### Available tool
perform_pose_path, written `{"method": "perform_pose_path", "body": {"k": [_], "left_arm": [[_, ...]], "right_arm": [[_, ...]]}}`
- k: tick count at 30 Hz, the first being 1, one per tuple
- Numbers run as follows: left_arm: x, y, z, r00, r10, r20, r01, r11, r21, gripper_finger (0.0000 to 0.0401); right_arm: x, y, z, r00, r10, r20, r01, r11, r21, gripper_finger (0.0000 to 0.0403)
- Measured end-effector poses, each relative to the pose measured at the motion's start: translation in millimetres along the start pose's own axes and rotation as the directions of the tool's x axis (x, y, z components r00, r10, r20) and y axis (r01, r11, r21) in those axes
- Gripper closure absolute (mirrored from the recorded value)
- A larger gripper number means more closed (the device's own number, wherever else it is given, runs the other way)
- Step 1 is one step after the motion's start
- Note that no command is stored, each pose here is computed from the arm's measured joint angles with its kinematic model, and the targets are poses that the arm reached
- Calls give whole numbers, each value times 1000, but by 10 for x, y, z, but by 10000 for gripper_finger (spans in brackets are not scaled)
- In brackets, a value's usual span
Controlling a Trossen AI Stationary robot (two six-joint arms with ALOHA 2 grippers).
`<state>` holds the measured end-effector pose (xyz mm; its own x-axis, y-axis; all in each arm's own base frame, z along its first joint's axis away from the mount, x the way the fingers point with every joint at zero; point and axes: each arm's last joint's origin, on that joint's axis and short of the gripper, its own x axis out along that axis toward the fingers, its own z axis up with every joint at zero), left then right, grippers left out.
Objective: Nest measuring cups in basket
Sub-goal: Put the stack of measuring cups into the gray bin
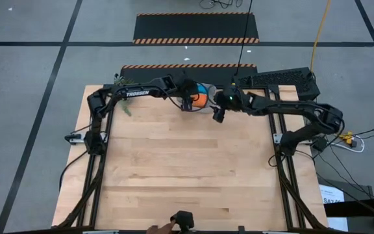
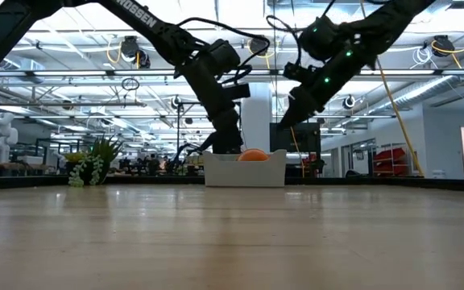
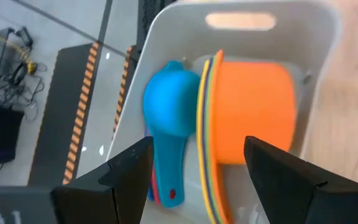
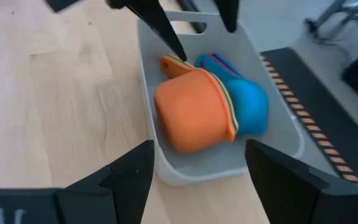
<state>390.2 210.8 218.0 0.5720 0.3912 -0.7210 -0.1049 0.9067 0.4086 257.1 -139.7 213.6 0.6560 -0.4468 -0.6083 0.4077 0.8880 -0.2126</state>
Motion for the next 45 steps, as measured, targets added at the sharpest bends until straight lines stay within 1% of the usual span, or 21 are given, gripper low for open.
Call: {"method": "perform_pose_path", "body": {"k": [3,9,15,17,19,21,22,25,30,34,37,41,45], "left_arm": [[3,20,-4,1000,-10,15,10,1000,-1,148],[-7,151,-86,1000,-2,4,2,1000,-26,148],[-112,332,-212,999,-1,-35,-1,998,-61,148],[-168,409,-223,1000,14,-21,-15,997,-73,148],[-245,462,-250,1000,-2,-7,1,996,-87,148],[-311,512,-223,999,-10,44,14,995,-99,148],[-336,536,-242,998,-34,54,40,993,-110,148],[-349,543,-229,991,-77,106,89,990,-109,148],[-346,499,-205,982,-128,137,141,986,-94,148],[-307,386,-210,970,-189,155,201,978,-62,148],[-267,308,-232,970,-199,141,204,979,-22,148],[-244,263,-174,979,-136,152,137,991,5,148],[-252,183,-58,982,-80,170,77,997,25,148]], "right_arm": [[96,-128,71,999,44,3,-44,999,-5,156],[299,-377,143,997,72,-4,-72,997,-24,153],[475,-539,150,993,121,-8,-121,992,-41,132],[514,-589,151,991,133,-3,-133,990,-38,123],[560,-637,165,992,125,-2,-125,991,-42,115],[596,-676,155,993,119,-9,-119,992,-38,110],[620,-695,168,993,117,-7,-117,992,-37,108],[673,-732,216,992,128,7,-128,991,-32,106],[729,-710,231,990,138,0,-138,990,-22,106],[658,-653,242,988,147,-39,-148,989,-24,106],[531,-615,263,990,103,-99,-106,994,-31,106],[289,-575,297,984,67,-166,-72,997,-24,106],[58,-553,311,982,68,-176,-62,997,37,106]]}}
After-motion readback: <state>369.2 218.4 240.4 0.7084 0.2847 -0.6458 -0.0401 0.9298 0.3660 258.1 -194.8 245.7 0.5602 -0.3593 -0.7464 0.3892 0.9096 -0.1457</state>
